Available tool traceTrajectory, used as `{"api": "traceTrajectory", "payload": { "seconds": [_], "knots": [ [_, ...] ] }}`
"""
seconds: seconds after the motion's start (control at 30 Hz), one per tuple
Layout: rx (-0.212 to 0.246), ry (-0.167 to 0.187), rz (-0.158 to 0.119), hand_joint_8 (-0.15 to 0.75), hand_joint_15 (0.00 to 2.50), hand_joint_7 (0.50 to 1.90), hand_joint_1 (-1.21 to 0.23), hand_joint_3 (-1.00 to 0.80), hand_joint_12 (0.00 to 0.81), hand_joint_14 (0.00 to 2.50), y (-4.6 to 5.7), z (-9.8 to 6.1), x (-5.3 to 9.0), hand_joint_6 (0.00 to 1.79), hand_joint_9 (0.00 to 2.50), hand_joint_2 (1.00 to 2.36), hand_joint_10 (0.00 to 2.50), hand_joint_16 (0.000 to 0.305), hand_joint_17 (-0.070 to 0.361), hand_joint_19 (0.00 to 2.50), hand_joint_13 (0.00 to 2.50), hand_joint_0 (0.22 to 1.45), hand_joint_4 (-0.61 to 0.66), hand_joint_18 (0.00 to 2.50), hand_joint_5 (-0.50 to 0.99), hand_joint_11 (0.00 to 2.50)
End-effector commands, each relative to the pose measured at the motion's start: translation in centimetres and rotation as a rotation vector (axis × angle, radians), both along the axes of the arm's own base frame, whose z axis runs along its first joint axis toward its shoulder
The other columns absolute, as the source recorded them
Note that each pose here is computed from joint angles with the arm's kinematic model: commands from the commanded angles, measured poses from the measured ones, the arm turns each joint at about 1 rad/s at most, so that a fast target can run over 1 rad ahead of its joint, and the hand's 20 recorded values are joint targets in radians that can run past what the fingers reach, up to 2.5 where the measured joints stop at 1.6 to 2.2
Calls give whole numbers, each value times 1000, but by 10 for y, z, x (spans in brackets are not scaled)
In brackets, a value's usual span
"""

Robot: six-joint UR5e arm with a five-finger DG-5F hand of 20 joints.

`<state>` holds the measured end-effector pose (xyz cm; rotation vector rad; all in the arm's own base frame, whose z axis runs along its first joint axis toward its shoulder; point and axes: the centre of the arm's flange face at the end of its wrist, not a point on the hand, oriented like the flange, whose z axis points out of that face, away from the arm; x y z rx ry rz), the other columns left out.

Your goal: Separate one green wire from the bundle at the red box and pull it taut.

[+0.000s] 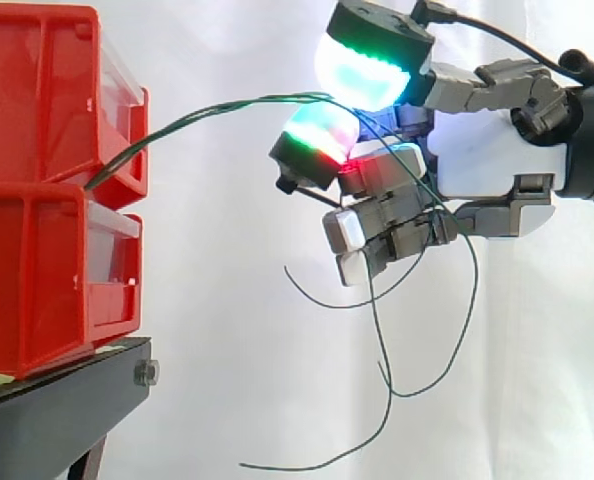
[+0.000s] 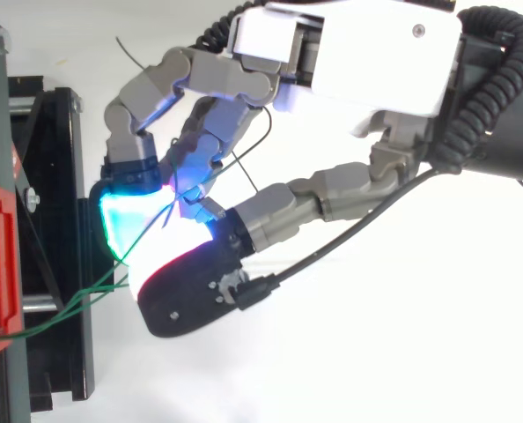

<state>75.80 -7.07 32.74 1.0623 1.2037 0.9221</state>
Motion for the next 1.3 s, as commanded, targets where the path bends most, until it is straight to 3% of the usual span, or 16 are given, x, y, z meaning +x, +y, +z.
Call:
{"api": "traceTrajectory", "payload": {
  "seconds": [0.0, 0.13, 0.33, 0.67, 0.83, 1.07, 1.27],
  "knots": [
    [0, 0, 0, 254, 796, 977, -912, -500, 377, 26, 0, 0, 0, 947, 1136, 1000, 6, 51, 115, 665, 874, 775, 26, 733, -194, 1535],
    [0, 0, 0, 261, 806, 966, -888, -500, 381, 27, 0, 0, 0, 942, 1148, 1000, 6, 51, 115, 674, 876, 688, 63, 738, -187, 1535],
    [0, 0, -1, 272, 829, 998, -680, -500, 396, 25, -1, 0, 0, 921, 1205, 1000, 7, 54, 121, 721, 901, 560, 91, 721, -174, 1537],
    [0, 0, -1, 266, 844, 1036, -542, -443, 393, 25, -1, 0, 0, 908, 1240, 1005, 7, 54, 121, 746, 929, 586, 87, 714, -170, 1539],
    [0, 0, -1, 264, 855, 1075, -581, -332, 395, 26, -1, 0, 0, 916, 1242, 1014, 8, 54, 120, 747, 934, 595, 98, 721, -168, 1541],
    [0, 0, -1, 264, 838, 1068, -749, -286, 387, 27, -1, 0, 0, 936, 1198, 1018, 8, 53, 120, 726, 929, 646, 67, 742, -170, 1541],
    [0, 0, -1, 257, 821, 998, -914, -462, 378, 26, -1, 0, 0, 944, 1124, 1003, 8, 52, 117, 684, 889, 715, 41, 730, -180, 1508]
  ]
}}
